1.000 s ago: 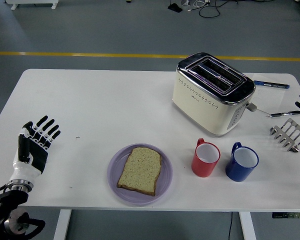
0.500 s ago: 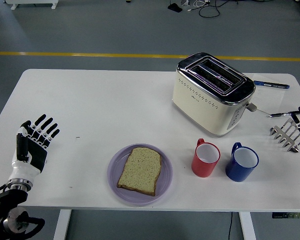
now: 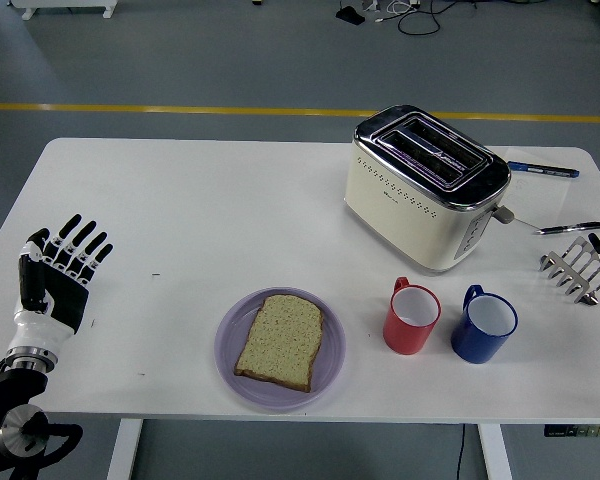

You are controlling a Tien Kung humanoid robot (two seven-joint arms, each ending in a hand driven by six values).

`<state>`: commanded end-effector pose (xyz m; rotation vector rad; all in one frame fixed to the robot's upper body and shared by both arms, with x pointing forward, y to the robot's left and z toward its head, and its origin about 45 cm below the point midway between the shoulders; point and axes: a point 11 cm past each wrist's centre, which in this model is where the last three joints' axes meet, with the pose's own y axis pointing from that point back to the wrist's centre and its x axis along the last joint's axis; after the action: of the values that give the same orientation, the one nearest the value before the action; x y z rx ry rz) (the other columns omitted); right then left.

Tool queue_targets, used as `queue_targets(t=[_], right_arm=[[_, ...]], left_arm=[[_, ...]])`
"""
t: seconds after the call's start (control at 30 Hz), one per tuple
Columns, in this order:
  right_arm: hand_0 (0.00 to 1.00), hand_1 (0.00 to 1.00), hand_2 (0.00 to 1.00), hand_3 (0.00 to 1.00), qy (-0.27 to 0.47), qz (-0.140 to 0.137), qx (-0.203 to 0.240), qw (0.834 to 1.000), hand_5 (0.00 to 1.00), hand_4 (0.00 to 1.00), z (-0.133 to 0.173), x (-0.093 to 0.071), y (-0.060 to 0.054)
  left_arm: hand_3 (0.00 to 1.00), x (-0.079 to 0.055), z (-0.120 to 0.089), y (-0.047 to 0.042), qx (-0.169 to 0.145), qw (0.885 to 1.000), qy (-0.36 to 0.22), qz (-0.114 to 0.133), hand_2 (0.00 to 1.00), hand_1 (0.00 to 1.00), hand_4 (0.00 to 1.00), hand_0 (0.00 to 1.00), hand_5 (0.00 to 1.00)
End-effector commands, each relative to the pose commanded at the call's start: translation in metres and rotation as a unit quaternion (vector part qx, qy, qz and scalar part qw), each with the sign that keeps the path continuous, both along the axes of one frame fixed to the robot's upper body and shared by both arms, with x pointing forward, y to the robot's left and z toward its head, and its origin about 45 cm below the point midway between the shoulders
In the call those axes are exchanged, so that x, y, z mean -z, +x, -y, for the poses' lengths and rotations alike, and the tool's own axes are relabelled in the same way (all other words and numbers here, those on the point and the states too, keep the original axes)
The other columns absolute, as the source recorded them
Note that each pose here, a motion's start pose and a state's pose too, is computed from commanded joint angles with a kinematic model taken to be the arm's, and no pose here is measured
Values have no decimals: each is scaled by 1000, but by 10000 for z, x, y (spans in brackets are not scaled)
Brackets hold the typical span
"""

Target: Push plate across desktop,pick up the break from the machine,place the break in the plate

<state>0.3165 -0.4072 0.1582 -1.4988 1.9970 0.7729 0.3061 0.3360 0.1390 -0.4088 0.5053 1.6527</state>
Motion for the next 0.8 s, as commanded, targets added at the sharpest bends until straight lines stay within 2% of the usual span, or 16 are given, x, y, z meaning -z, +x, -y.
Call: queue_targets(t=[0.17, 0.3, 0.4, 0.53, 0.8], right_arm=[[722, 679, 693, 670, -1, -3, -5, 1000, 522, 522, -16, 9, 8], [722, 679, 693, 670, 4, -7, -14, 1000, 522, 522, -45, 43, 5], [719, 676, 689, 666, 4, -8, -19, 1000, 524, 518, -61, 56, 7], [721, 677, 688, 668, 3, -11, -22, 1000, 518, 510, -72, 82, 0], [718, 675, 687, 663, 7, -21, -22, 1000, 510, 500, -90, 155, -27]], left_arm=[[773, -5, -15, 1, 3, 1000, -2, -8, 791, 774, 506, 787, 998], [773, -1, 22, 18, 49, 998, -15, -39, 791, 774, 506, 787, 998], [775, -23, 28, 21, 67, 997, -15, -46, 793, 778, 508, 793, 998], [777, -48, -4, 14, 66, 997, -5, -43, 797, 780, 507, 794, 998], [777, -93, -94, -17, 37, 999, 17, -28, 793, 778, 510, 796, 998]])
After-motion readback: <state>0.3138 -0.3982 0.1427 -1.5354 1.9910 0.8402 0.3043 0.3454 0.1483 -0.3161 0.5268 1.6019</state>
